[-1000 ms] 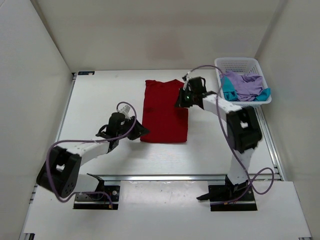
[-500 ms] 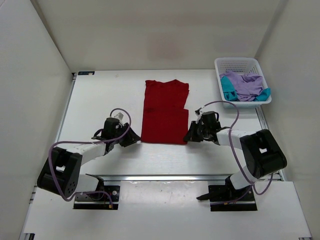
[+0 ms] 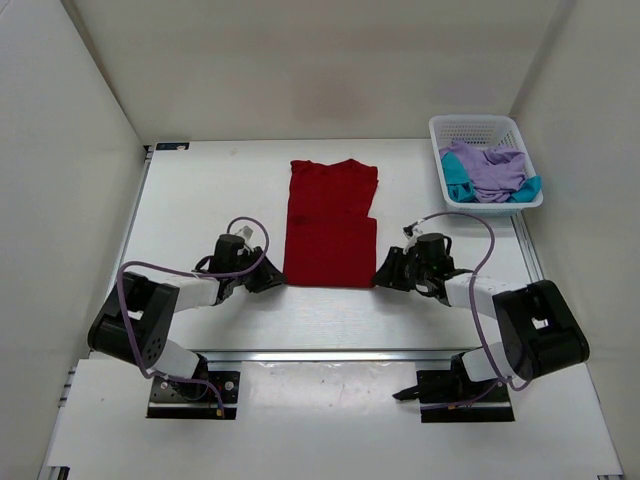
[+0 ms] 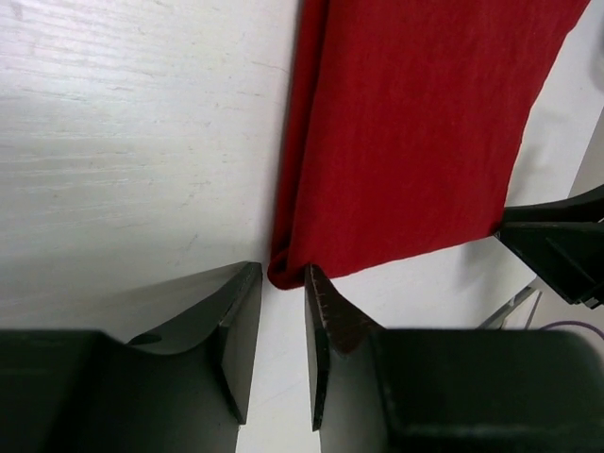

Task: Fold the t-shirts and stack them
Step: Grab one side of the 2/3 rectangular tshirt with both arms, then fold the long partially folded tshirt into a neat square

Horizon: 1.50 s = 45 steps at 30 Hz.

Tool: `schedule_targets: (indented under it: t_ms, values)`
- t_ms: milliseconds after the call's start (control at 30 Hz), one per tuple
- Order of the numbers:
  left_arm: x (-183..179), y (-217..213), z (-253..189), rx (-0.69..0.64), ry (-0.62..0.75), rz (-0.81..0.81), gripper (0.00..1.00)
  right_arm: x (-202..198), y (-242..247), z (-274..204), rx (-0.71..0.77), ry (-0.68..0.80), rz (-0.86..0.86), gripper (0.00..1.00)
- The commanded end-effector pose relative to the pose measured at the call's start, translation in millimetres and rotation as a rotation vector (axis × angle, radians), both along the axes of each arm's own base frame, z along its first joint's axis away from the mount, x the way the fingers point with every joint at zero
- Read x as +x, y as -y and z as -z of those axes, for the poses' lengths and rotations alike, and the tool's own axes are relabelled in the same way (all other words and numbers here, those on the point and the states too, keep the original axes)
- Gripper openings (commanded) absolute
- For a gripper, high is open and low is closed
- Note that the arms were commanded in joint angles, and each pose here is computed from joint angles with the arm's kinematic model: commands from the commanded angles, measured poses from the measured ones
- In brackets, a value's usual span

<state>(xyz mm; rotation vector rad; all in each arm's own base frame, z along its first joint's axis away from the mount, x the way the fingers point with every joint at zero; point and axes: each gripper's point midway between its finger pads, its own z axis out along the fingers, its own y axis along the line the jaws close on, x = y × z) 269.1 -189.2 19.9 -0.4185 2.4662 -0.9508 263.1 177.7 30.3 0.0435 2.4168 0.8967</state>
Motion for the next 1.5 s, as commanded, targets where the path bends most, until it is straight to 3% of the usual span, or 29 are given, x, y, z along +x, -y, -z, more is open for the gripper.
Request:
schedule_targets:
  t_ms: [0, 133, 200, 233, 300, 433, 500, 700, 767, 933, 1033, 1100, 1200, 1333, 1400, 1467]
  values:
    - [10, 9, -11, -0.012, 0.040, 0.012, 0.36, 0, -10, 3, 0.005, 0.005, -0.026, 0.35]
    - [10, 13, -10, 0.005, 0.041, 0.020, 0.29, -3, -19, 10, 0.009, -0.016, -0.039, 0.33]
    - [9, 13, -11, 0.004, 0.045, 0.017, 0.18, -1, -21, 8, 0.020, -0.001, -0.041, 0.18]
    - [11, 13, -10, 0.004, 0.036, 0.016, 0.08, -3, -21, 12, 0.018, -0.010, -0.038, 0.10]
    - [10, 12, -11, 0.026, 0.039, 0.031, 0.00, -6, -22, 11, 0.013, -0.006, -0.036, 0.01]
    - [-4, 13, -19, 0.069, 0.047, 0.098, 0.00, -27, -22, 12, -0.005, -0.008, -0.036, 0.00]
    - [-25, 12, -19, 0.064, 0.028, 0.152, 0.00, -43, -23, 7, 0.003, 0.003, -0.039, 0.00]
    - [-134, 0, -17, 0.109, -0.131, 0.347, 0.00, -128, -31, 6, -0.076, -0.091, -0.090, 0.00]
    - [-133, -2, -40, 0.086, -0.066, 0.315, 0.00, -137, -39, -15, -0.058, -0.063, -0.090, 0.00]
    - [-68, 15, -126, 0.055, 0.135, 0.275, 0.00, -78, -34, -88, 0.017, 0.118, -0.065, 0.00]
    - [-20, 30, -169, -0.148, 0.179, 0.229, 0.00, -15, -14, -121, -0.032, 0.213, -0.013, 0.00]
    - [23, 34, -187, -0.140, 0.247, 0.175, 0.00, 36, 8, -133, -0.019, 0.223, 0.042, 0.00]
    - [69, 39, -187, -0.146, 0.265, 0.099, 0.00, 94, 25, -164, -0.009, 0.293, 0.085, 0.00]
    - [127, 41, -184, -0.110, 0.290, -0.010, 0.00, 149, 26, -146, -0.003, 0.209, 0.065, 0.00]
    - [162, 43, -168, -0.062, 0.273, -0.049, 0.00, 179, 25, -157, 0.004, 0.235, 0.070, 0.00]
    - [192, 30, -151, -0.002, 0.254, -0.108, 0.00, 201, 25, -136, 0.018, 0.179, 0.066, 0.00]
